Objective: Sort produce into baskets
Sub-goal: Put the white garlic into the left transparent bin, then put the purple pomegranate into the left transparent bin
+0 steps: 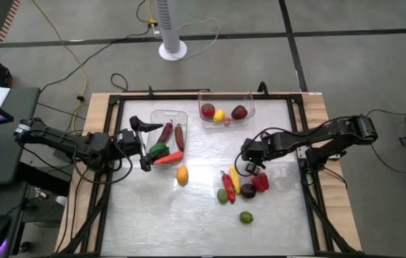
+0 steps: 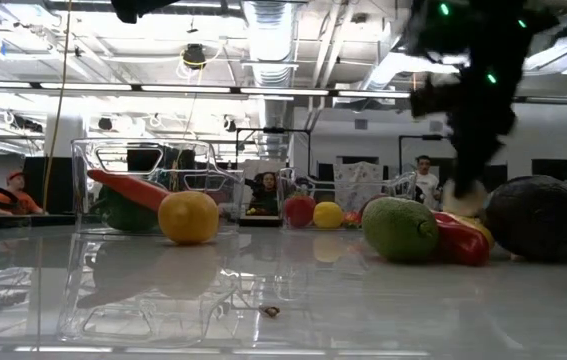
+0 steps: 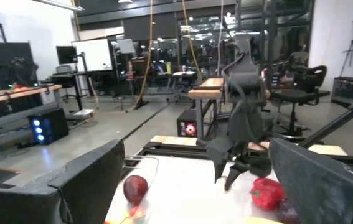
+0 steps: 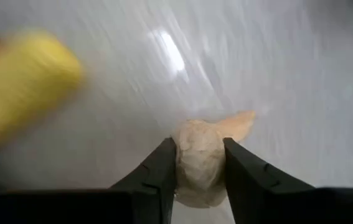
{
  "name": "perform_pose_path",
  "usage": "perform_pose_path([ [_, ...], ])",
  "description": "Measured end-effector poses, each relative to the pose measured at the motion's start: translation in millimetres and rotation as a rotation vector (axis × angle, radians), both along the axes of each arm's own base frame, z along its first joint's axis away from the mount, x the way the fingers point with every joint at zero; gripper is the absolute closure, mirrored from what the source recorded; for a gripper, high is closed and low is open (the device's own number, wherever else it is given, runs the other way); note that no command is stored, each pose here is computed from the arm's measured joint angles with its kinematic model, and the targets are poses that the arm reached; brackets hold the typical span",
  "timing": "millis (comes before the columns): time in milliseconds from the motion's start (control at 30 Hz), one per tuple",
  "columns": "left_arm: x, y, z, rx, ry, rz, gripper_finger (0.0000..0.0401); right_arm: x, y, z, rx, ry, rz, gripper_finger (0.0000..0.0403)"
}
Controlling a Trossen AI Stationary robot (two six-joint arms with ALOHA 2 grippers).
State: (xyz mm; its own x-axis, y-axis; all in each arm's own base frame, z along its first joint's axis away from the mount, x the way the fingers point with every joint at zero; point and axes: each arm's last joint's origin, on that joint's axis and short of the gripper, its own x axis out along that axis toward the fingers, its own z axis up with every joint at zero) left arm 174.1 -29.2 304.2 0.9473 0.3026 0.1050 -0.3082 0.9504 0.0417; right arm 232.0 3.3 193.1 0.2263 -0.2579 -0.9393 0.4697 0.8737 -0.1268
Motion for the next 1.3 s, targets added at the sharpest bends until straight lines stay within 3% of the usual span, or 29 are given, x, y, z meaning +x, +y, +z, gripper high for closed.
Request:
perform_pose_path([
  [133, -0.1, 0.0, 0.1, 0.0, -0.001, 0.003, 0.0014, 22.6, 1.0, 26.6, -0.018, -0.165, 0.079, 0.0255],
  [367, -0.1, 0.0, 0.1, -0.003, -0.002, 0.003, 0.0014, 65.3, -2.3, 57.5, -0.118, -0.597, 0.243, 0.0245],
  [500, -0.1, 0.1, 0.3, 0.001, -0.002, 0.003, 0.0014, 91.8, -9.6, 61.3, -0.172, -0.745, 0.33, 0.0244],
  [633, -0.1, 0.4, 0.6, 0.002, -0.004, 0.005, 0.0014, 125.6, -21.6, 63.8, -0.199, -0.807, 0.39, 0.0244],
  [833, 0.0, 0.4, 0.1, 0.003, 0.002, 0.005, 0.0014, 176.6, -34.8, 60.8, -0.235, -0.802, 0.478, 0.0232],
  [1033, 0.1, 0.3, -1.6, 0.008, 0.02, 0.005, 0.0014, 211.6, -38.0, 55.2, -0.196, -0.778, 0.521, 0.0164],
  [1200, 0.2, 0.3, -1.8, 0.008, 0.023, 0.004, 0.0014, 214.5, -38.3, 59.6, -0.172, -0.659, 0.541, 0.0119],
  [1300, 0.2, 0.3, -1.8, 0.007, 0.022, 0.004, 0.0014, 198.7, -34.6, 67.0, -0.125, -0.553, 0.525, 0.0112],
])
